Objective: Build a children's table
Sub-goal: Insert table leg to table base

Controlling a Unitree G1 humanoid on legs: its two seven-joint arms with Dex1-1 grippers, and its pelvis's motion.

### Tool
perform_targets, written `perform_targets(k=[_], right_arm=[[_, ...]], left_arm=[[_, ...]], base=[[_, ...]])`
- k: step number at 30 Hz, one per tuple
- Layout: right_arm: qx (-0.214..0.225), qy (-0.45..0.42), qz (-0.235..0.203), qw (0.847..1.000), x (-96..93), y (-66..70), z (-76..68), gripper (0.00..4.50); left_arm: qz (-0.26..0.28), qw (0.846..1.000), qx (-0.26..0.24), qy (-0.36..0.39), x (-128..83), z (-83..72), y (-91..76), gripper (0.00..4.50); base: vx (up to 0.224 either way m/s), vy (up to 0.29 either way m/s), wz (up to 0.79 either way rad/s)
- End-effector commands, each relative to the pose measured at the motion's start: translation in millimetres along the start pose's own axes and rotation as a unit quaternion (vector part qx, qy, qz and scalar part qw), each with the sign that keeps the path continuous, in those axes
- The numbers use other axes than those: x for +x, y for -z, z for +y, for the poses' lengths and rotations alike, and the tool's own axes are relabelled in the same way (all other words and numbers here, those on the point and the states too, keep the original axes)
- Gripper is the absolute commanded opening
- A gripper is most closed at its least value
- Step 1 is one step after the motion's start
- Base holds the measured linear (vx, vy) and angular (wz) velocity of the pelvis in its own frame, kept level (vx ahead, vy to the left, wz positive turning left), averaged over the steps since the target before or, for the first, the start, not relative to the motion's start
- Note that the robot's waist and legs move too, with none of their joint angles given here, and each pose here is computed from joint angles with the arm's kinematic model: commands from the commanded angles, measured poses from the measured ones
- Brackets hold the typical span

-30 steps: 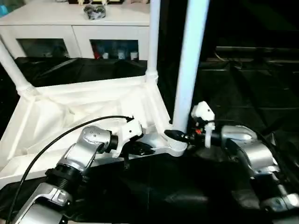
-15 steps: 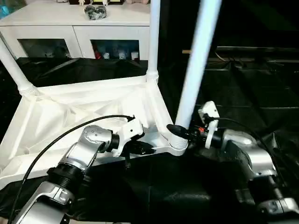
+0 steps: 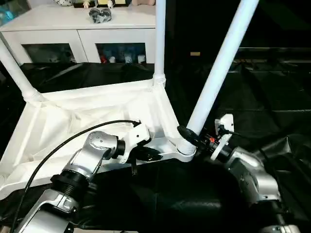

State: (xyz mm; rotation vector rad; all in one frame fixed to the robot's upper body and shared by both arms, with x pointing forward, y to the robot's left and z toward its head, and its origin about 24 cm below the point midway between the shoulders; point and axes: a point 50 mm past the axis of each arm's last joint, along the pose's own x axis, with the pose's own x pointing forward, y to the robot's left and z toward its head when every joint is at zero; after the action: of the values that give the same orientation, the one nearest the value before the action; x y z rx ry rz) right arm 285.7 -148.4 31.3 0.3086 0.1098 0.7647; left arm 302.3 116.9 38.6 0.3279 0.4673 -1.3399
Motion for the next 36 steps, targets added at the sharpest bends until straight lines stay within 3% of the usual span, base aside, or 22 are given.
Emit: perform_targets(k=[1,4,11,18,31,36], right_arm=[[0.040,0.098,0.072,0.992,-32.9,40.5,-15.8,1.90],[0.027,0.094,0.069,0.993,-35.9,41.5,-12.2,1.90],[-0.041,0.069,0.065,0.995,-42.0,28.9,-0.6,1.90],[-0.111,0.044,0.119,0.986,-42.0,26.9,1.4,1.90],[-0.131,-0.052,0.209,0.968,-9.3,15.7,2.0,1.90],[-0.134,-0.099,0.249,0.954,-6.1,18.1,2.2,1.90]], left_arm=[[0.003,1.000,0.008,-0.009,-4,5.8,-4.0,0.00],[0.004,1.000,0.008,-0.011,-5,6.4,-4.1,0.00],[0.008,1.000,0.011,-0.015,-6,7.3,-3.2,0.00],[0.008,1.000,0.012,-0.017,-3,7.3,-1.8,0.00],[0.015,1.000,0.019,0.003,0,2.2,-0.5,0.00],[0.025,0.999,0.026,0.014,-1,1.8,-1.1,0.00]], base=[[0.000,0.000,0.00],[0.000,0.000,0.00],[0.000,0.000,0.00],[0.000,0.000,0.00],[0.000,0.000,0.00],[0.000,0.000,0.00]])
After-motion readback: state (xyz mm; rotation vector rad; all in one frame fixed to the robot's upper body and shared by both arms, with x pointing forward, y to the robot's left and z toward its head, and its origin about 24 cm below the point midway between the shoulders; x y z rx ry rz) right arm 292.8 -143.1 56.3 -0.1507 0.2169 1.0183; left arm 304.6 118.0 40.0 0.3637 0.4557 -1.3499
